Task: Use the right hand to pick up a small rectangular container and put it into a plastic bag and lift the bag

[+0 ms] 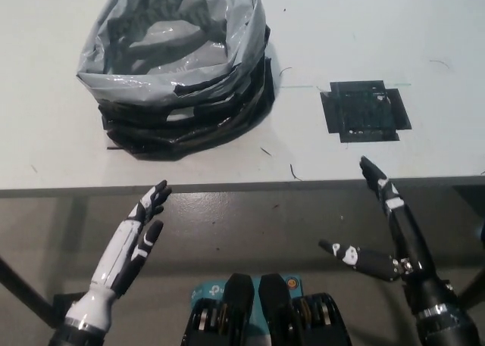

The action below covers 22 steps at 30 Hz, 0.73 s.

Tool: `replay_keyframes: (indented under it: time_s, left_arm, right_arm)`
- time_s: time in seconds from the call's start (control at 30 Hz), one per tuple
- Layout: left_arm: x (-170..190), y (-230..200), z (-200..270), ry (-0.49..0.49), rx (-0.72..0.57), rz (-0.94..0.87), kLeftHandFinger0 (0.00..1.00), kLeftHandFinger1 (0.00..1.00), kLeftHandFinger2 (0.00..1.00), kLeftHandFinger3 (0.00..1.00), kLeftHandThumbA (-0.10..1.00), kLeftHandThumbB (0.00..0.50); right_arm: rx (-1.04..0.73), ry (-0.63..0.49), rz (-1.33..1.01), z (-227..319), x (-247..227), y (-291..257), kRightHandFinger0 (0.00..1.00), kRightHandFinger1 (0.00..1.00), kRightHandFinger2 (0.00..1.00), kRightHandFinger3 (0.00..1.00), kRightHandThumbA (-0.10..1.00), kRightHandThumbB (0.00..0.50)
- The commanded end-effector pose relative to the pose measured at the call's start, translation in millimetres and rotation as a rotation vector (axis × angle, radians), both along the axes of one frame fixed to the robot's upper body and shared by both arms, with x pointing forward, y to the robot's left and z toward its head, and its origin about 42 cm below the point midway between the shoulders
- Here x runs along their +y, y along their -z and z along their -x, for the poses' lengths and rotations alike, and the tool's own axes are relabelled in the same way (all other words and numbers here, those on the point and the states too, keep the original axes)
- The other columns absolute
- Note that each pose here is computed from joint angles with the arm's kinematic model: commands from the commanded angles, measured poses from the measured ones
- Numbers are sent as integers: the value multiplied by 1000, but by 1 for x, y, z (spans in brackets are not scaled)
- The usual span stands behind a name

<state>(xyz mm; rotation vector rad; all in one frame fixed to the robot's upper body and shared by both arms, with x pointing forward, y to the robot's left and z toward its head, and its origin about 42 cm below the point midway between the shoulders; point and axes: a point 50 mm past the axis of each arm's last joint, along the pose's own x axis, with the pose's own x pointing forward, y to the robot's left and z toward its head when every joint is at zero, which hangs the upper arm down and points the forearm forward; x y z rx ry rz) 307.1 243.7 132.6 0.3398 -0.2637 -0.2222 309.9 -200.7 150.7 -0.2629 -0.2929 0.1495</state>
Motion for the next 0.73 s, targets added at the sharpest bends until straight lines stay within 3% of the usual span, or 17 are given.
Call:
replay_keyframes:
  time_s: [0.0, 0.17, 0.43, 0.7]
  left_arm:
    - [13, -8, 18, -17, -59, -3, 1000, 1000, 1000, 1000, 978, 247]
    - [14, -2, 25, -21, -37, -18, 1000, 1000, 1000, 1000, 964, 232]
    - [16, -4, 23, -28, -28, -19, 1000, 1000, 1000, 1000, 951, 243]
    - [17, -5, 21, -28, -31, -29, 1000, 1000, 1000, 1000, 952, 224]
  right_arm:
    - [-206, 50, -42, 15, -9, 4, 1000, 1000, 1000, 1000, 960, 247]
    - [-193, 44, -44, 23, -8, 10, 1000, 1000, 1000, 1000, 947, 244]
    - [-201, 37, -37, 20, -3, 9, 1000, 1000, 1000, 1000, 856, 184]
    - [-214, 45, -8, 18, -2, 9, 1000, 1000, 1000, 1000, 833, 186]
